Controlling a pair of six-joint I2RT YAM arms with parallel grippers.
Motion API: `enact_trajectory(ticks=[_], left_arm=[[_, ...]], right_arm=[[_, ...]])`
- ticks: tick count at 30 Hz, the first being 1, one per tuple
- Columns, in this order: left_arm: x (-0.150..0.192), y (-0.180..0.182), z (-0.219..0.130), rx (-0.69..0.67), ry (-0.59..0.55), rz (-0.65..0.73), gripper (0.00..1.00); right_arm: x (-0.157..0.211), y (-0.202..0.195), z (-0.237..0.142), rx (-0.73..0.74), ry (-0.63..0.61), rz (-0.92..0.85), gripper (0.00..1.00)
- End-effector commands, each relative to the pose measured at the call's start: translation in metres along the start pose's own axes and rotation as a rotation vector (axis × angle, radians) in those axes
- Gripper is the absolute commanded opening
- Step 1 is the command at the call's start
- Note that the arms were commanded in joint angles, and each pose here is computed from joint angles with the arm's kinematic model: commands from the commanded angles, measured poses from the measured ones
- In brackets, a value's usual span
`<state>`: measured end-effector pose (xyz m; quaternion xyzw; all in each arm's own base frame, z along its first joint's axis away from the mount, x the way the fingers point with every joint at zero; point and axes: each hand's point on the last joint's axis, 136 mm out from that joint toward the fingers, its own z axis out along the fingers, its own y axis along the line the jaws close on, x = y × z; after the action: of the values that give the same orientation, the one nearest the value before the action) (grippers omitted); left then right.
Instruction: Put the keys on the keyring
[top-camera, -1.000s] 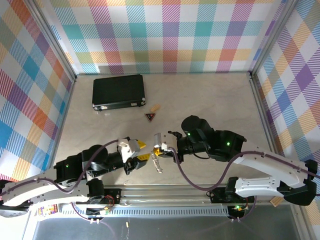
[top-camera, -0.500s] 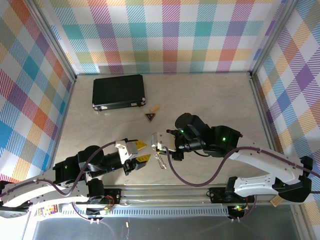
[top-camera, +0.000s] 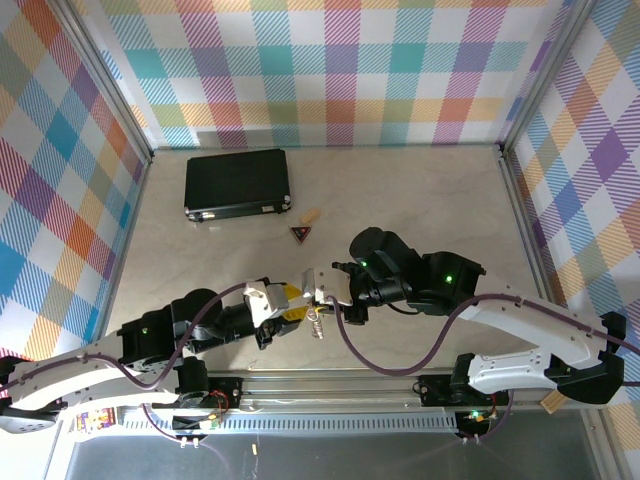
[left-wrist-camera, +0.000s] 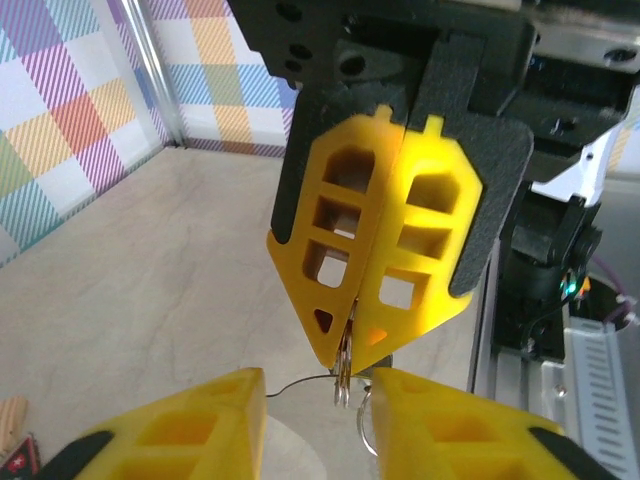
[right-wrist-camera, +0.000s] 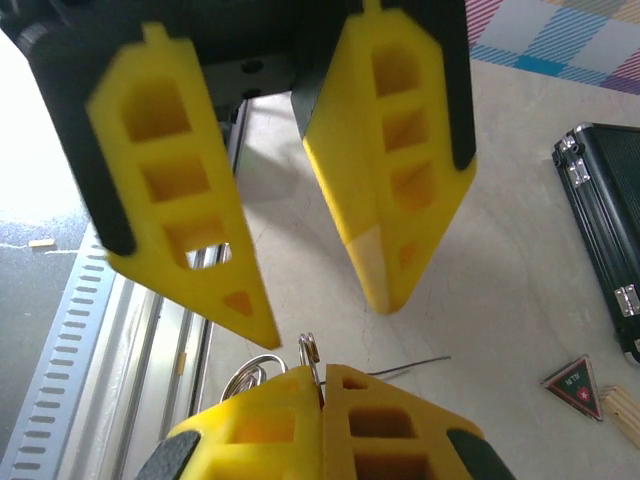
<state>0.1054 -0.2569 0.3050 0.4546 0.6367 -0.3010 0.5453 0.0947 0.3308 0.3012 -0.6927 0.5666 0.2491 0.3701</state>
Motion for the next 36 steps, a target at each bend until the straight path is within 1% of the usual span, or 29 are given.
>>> enact_trajectory(ticks=[1,5,8,15,16,18,19,21,24,25,29,31,33,36], left_arm=[[-0.004,0.0,0.003,-0.002,-0.015,0.01,0.3],[-0.005,0.0,0.004,-0.002,-0.02,0.011,0.28],[-0.005,0.0,0.006,-0.006,-0.021,0.012,0.22],[-0.004,0.001,0.01,-0.016,-0.025,0.015,0.18],[-0.005,0.0,0.01,-0.012,-0.03,0.014,0.16],[-0.007,0.0,0.01,-0.011,-0.042,0.012,0.04],[-0.007,-0.001,0.01,-0.007,-0.048,0.011,0.0],[-0.009,-0.002,0.008,0.005,-0.073,0.003,0.0],[-0.018,-0.004,0.0,0.019,-0.143,-0.021,0.0],[-0.022,-0.005,-0.003,0.025,-0.169,-0.028,0.0],[-0.035,-0.006,-0.016,0.048,-0.255,-0.048,0.0],[-0.039,-0.008,-0.021,0.062,-0.275,-0.05,0.0],[-0.041,-0.011,-0.024,0.08,-0.29,-0.049,0.0],[-0.043,-0.015,-0.026,0.105,-0.304,-0.046,0.0]], right_arm=[[-0.018,0.005,-0.014,-0.022,-0.062,-0.009,0.0],[-0.018,0.01,-0.012,-0.046,-0.064,-0.01,0.0],[-0.019,0.013,-0.011,-0.06,-0.07,-0.008,0.0],[-0.021,0.019,-0.007,-0.091,-0.089,-0.008,0.0],[-0.021,0.02,-0.006,-0.094,-0.089,-0.004,0.0],[-0.022,0.02,-0.005,-0.094,-0.095,-0.004,0.0],[-0.023,0.02,-0.006,-0.093,-0.098,-0.003,0.0],[-0.024,0.018,-0.007,-0.083,-0.106,-0.001,0.0],[-0.027,0.016,-0.012,-0.062,-0.127,0.014,0.0],[-0.028,0.016,-0.014,-0.057,-0.136,0.018,0.03],[-0.035,0.016,-0.021,-0.047,-0.19,0.037,0.23],[-0.039,0.016,-0.023,-0.042,-0.217,0.045,0.3],[-0.041,0.016,-0.025,-0.04,-0.234,0.055,0.33],[-0.045,0.014,-0.027,-0.031,-0.253,0.067,0.33]])
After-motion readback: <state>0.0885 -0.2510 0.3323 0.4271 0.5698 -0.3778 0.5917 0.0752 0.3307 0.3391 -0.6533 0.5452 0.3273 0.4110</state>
